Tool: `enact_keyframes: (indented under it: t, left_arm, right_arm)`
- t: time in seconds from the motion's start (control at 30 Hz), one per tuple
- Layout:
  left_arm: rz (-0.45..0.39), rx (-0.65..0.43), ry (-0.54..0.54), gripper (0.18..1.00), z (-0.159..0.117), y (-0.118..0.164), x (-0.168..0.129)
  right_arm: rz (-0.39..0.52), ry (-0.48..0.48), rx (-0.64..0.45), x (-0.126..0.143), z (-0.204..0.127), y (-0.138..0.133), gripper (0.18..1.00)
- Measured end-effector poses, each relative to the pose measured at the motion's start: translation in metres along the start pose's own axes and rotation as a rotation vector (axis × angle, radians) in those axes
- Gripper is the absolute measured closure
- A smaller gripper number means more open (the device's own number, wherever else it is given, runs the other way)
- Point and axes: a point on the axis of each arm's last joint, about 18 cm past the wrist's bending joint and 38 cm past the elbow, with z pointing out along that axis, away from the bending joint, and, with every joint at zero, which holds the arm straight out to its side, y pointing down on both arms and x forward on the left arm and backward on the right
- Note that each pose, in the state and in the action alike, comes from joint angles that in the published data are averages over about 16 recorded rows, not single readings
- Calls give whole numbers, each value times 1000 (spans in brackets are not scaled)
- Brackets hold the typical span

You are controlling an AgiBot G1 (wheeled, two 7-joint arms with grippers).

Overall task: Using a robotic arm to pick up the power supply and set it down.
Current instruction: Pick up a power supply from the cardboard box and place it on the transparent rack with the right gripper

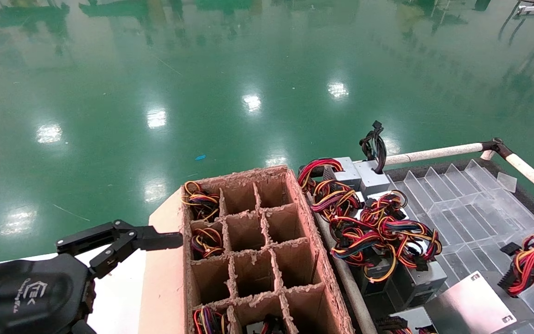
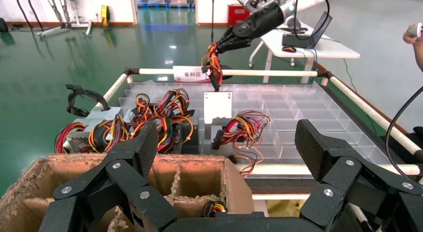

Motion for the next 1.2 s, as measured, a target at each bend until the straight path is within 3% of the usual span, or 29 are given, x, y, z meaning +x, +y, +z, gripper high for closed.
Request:
enact_keyframes:
  t: [0.73,1.2]
  left_arm:
    - [0,0,0,184,0,0,0]
    - [0,0,0,184,0,0,0]
  right_arm:
    - [-32,-182,-10,-25,41,-12,987]
    - [-16,-222,-48,-30,53,-7,987]
